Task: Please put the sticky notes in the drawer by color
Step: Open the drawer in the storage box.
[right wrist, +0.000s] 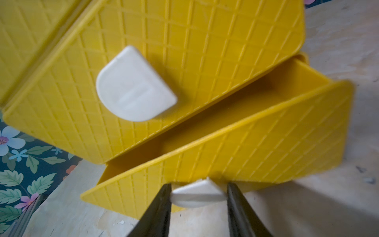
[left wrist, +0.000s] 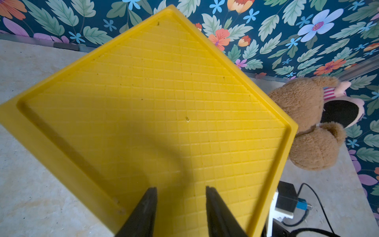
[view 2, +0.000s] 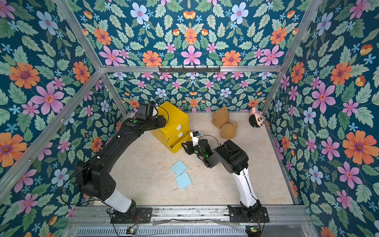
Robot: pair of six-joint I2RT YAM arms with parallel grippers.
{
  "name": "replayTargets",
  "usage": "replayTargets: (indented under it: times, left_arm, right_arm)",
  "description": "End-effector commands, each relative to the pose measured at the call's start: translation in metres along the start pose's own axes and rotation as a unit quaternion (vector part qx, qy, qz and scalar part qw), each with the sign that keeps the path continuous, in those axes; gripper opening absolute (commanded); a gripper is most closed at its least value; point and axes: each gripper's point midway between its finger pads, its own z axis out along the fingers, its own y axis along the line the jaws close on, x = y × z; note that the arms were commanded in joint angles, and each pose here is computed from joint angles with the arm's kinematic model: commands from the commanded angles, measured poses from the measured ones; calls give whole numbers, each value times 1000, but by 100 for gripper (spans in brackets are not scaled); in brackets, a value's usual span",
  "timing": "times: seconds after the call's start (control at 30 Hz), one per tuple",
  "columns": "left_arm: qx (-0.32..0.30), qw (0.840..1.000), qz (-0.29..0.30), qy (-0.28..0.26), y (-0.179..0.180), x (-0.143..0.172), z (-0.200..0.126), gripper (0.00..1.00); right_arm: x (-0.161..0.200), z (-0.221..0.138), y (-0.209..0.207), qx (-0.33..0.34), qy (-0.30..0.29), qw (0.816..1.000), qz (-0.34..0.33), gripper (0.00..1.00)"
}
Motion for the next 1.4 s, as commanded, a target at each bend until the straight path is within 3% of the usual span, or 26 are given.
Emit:
replayTargets:
  times: [0.0,0.63,0.67,0.9,1.1,1.37]
  left_arm:
    - [-28,997,-7,78,15,39,1,45]
    - [-27,997,-7,76,16,41,-1,46]
    - [-26,997,-7,76,16,41,0,45]
    - [-18,997,-8,69,13,38,-4,50]
    - [16,999,-10,42,-1,26,-26,67]
    - [23,999,-19,-39,3,17,-95,99]
  right_arm:
    - [-3,-10,9,-16,-13,1000,-3,39]
    - [33,-67,3,14,6,1000,15,40]
    - [33,-68,4,14,5,1000,15,41]
    - [13,-89,19,14,-15,1000,10,81]
    - [33,-119,38,53,9,999,1,90]
    - [85,-106,86,154,119,972,-132,99]
